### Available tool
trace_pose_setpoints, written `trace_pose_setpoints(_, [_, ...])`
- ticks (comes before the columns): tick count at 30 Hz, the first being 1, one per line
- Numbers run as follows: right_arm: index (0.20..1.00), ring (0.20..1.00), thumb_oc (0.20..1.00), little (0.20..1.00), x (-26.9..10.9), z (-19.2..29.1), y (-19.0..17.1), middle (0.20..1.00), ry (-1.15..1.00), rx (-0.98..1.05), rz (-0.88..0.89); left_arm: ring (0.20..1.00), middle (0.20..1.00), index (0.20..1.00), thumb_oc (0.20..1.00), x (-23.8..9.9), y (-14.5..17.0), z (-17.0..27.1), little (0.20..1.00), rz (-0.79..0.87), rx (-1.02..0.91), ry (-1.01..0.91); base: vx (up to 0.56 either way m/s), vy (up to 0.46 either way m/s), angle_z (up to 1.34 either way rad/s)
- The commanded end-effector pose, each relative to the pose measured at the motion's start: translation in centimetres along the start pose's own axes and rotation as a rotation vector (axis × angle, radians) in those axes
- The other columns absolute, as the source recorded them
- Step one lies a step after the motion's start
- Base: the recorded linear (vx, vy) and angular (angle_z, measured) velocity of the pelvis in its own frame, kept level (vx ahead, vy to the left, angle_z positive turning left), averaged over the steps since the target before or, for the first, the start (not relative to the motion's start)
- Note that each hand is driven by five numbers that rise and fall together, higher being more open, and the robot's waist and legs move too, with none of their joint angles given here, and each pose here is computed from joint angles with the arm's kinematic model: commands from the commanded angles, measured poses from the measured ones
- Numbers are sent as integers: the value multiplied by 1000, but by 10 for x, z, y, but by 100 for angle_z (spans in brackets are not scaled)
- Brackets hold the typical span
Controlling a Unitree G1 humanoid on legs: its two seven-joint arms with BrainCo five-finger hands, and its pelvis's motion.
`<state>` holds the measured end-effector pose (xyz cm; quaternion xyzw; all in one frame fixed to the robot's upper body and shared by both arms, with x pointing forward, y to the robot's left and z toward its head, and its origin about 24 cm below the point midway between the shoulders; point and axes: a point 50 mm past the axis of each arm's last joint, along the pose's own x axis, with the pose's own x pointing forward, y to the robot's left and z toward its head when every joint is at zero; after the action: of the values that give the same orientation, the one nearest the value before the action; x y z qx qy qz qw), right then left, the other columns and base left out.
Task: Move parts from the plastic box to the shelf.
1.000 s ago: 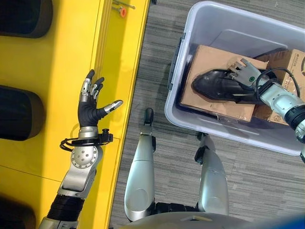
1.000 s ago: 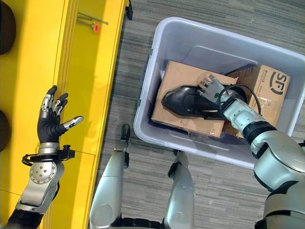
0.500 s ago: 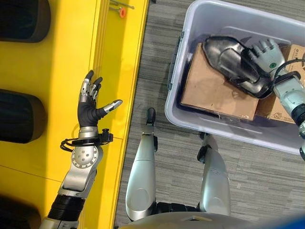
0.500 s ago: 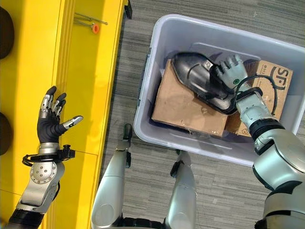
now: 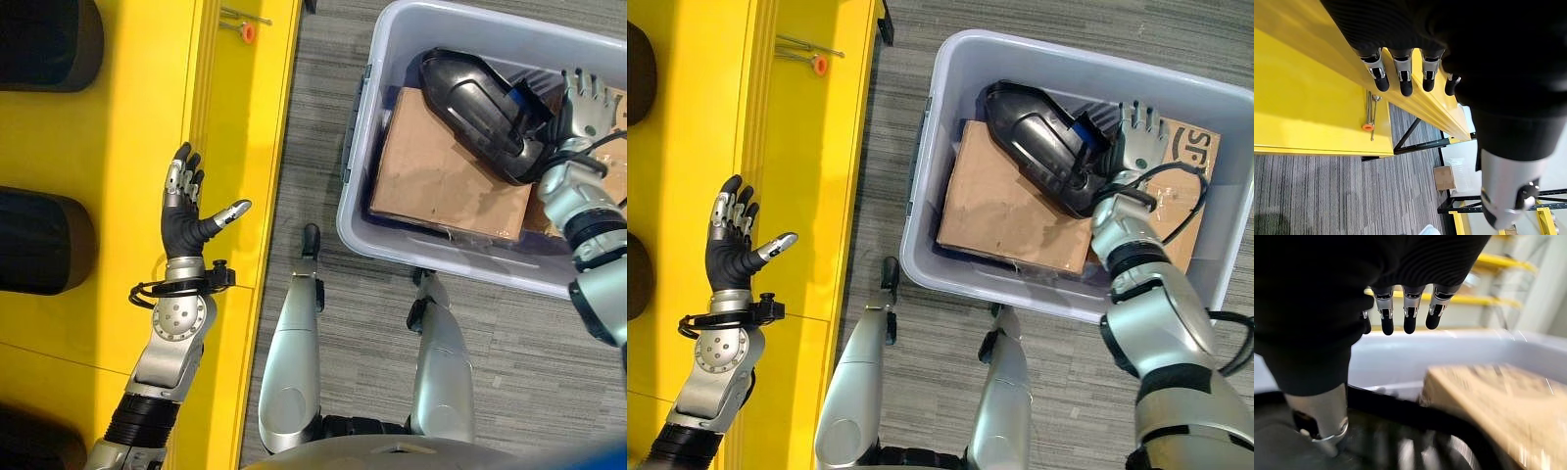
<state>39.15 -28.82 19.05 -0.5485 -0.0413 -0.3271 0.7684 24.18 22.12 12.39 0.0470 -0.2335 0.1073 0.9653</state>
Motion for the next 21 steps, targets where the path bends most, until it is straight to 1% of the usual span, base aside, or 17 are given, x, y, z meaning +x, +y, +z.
trace_pose_setpoints(1, [1000, 1000, 1000, 1000, -9, -7, 11, 1000, 101, 197, -1, 1000, 1000, 1000, 1000, -1, -8, 7, 1000, -7, -30, -38, 0, 0, 0])
trace_pose_setpoints(2, [1000, 1000, 1000, 1000, -22, -11, 30, 1000, 182, 304, 64, 1000, 1000, 1000, 1000, -1, -10, 5, 1000, -10, -35, -28, 7, -7, 3])
trace_pose_setpoints(3, [1000, 1000, 1000, 1000, -23, -12, 30, 1000, 184, 305, 65, 1000, 1000, 1000, 1000, -1, -10, 5, 1000, -11, -34, -28, 0, 0, 0])
trace_pose_setpoints(5, [1000, 1000, 1000, 1000, -39, -13, 50, 1000, 236, 356, 130, 1000, 1000, 1000, 1000, 1, -12, 5, 1000, -19, -31, -29, 0, 0, 0])
trace_pose_setpoints(7, [1000, 1000, 1000, 1000, -52, -19, 63, 1000, 307, 425, 170, 1000, 1000, 1000, 1000, 2, -14, 6, 1000, -23, -34, -29, 0, -6, -2])
trace_pose_setpoints(10, [1000, 1000, 1000, 1000, -73, -22, 83, 1000, 361, 487, 242, 1000, 1000, 1000, 1000, 2, -16, 5, 1000, -33, -28, -26, 0, 0, 0])
trace_pose_setpoints(12, [1000, 1000, 1000, 1000, -73, -22, 83, 1000, 361, 487, 243, 1000, 1000, 1000, 1000, 2, -16, 5, 1000, -33, -27, -26, 0, 0, 0])
trace_pose_setpoints(13, [1000, 1000, 1000, 1000, -78, -22, 88, 1000, 381, 508, 259, 1000, 1000, 1000, 1000, 2, -17, 4, 1000, -36, -24, -20, 0, 0, 0])
trace_pose_setpoints(14, [1000, 1000, 1000, 1000, -89, -19, 97, 1000, 403, 579, 287, 1000, 1000, 1000, 1000, 1, -18, 2, 1000, -37, -21, -11, 0, 0, 0])
trace_pose_setpoints(16, [1000, 1000, 1000, 1000, -92, -17, 99, 1000, 418, 612, 289, 1000, 1000, 1000, 1000, 1, -17, 2, 1000, -37, -19, -9, 0, 0, 0])
trace_pose_setpoints(18, [1000, 1000, 1000, 1000, -94, -5, 99, 1000, 365, 683, 277, 1000, 1000, 1000, 1000, 1, -16, 2, 1000, -26, -13, -9, 0, 0, 0])
trace_pose_setpoints(19, [1000, 1000, 1000, 1000, -94, -5, 99, 1000, 365, 682, 278, 1000, 1000, 1000, 1000, 1, -16, 2, 1000, -26, -13, -8, 0, 0, 0])
trace_pose_setpoints(21, [1000, 1000, 1000, 1000, -95, 10, 94, 1000, 303, 784, 249, 1000, 1000, 1000, 1000, 1, -14, 2, 1000, -11, -5, -6, 0, 0, 0])
